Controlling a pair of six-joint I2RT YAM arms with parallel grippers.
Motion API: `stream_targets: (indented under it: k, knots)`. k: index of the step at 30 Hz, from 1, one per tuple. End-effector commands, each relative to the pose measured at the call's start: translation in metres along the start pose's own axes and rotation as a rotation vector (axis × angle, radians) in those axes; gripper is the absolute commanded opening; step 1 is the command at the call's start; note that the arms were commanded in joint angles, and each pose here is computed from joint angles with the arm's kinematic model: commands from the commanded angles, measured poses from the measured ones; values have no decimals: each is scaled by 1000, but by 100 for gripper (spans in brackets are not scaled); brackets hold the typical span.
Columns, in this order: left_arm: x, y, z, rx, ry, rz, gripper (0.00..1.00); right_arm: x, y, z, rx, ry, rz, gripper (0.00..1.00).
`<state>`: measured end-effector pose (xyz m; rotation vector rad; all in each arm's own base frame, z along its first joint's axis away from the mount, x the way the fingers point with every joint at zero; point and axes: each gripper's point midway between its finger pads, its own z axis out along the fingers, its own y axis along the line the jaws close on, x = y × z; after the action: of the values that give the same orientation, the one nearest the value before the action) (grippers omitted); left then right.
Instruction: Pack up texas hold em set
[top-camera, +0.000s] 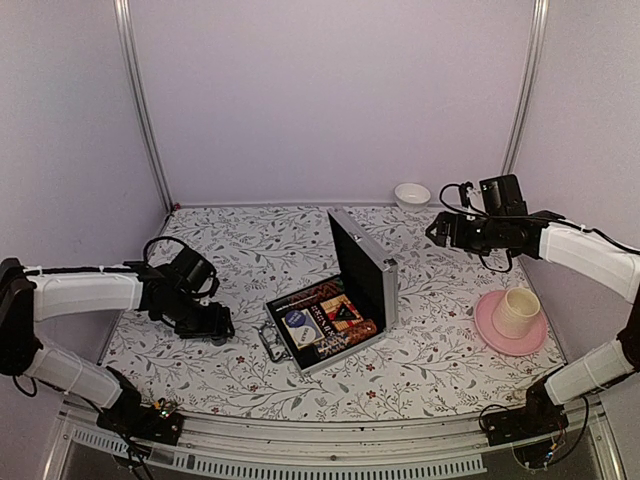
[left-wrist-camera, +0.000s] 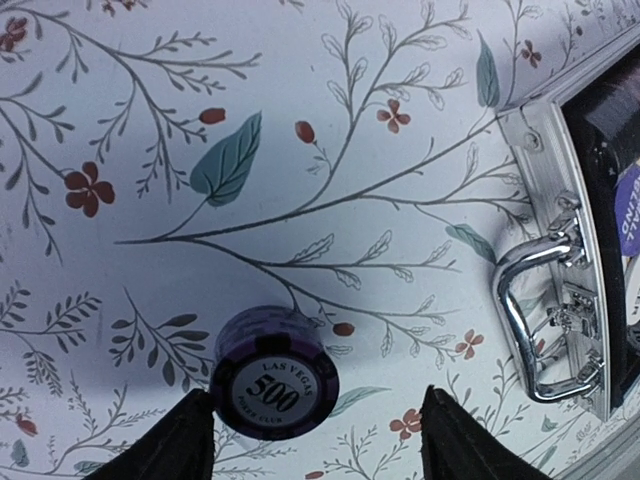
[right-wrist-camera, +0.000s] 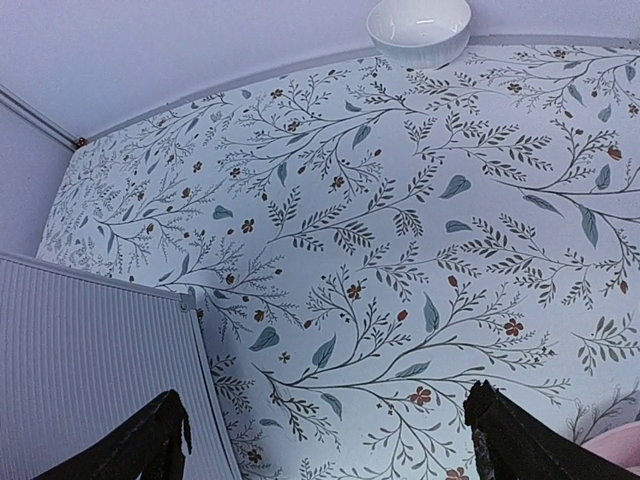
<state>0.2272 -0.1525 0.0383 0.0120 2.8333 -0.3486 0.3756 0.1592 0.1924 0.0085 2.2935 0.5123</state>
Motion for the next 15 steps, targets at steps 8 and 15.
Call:
stream_targets:
  k: [8,15]
  knots:
    - [-1,15,4,-204,7,65,66,-4,0,-10,-20,-46,35,98]
    - [-19,16,-14,-281,-94,78,66,-2,-1,-9,-17,-44,44,98]
